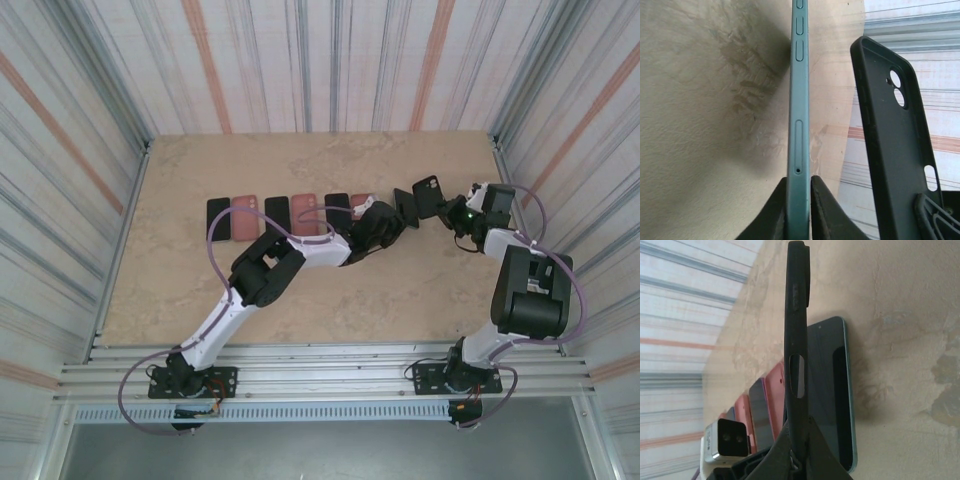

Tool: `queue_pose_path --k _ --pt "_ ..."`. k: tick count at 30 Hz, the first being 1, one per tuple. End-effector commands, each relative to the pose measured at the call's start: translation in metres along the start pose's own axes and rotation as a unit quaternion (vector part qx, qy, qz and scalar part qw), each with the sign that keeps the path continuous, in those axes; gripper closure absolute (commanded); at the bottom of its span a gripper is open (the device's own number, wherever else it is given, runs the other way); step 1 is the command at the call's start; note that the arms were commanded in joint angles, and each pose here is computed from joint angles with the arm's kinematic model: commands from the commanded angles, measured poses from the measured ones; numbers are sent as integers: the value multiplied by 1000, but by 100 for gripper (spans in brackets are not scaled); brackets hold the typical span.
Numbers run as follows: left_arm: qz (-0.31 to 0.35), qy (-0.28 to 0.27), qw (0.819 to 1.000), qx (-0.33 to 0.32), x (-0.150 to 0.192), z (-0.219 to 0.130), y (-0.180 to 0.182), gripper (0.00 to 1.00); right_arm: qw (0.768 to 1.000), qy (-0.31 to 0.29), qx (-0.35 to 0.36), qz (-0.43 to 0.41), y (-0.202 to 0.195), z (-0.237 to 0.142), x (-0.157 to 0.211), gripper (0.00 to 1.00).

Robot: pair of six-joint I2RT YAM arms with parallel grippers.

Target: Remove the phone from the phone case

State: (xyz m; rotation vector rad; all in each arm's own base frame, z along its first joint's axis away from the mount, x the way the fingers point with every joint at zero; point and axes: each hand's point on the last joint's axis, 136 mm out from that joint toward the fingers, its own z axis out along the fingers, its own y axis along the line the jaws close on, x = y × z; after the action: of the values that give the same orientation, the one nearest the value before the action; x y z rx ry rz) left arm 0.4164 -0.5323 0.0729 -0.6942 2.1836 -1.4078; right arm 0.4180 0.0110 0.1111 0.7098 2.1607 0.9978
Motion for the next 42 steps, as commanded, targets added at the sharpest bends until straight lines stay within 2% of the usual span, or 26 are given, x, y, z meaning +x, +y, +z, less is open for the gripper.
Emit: queue_pose_path --k 1,5,14,26,33,38,42 --pt "10 18 1000 -1 7 2 -7 74 1000 14 11 -16 -5 0 2 99" --pt "17 23 1000 -12 8 -3 -7 60 999 16 26 -17 -14 -2 2 98" --pt "27 33 999 -25 10 -12 -11 47 999 6 44 -19 -24 -3 -2 98" --pt "35 43 998 -29 12 -25 -16 39 998 15 63 -9 -47 10 -4 97" --pt "45 45 998 -32 12 -33 -18 38 997 27 73 -4 -58 15 1 88" --pt "45 46 997 -31 12 -35 -18 37 996 42 84 -3 -67 16 7 73" --pt "48 46 997 -26 12 -38 -23 36 995 45 90 -8 -68 15 7 68"
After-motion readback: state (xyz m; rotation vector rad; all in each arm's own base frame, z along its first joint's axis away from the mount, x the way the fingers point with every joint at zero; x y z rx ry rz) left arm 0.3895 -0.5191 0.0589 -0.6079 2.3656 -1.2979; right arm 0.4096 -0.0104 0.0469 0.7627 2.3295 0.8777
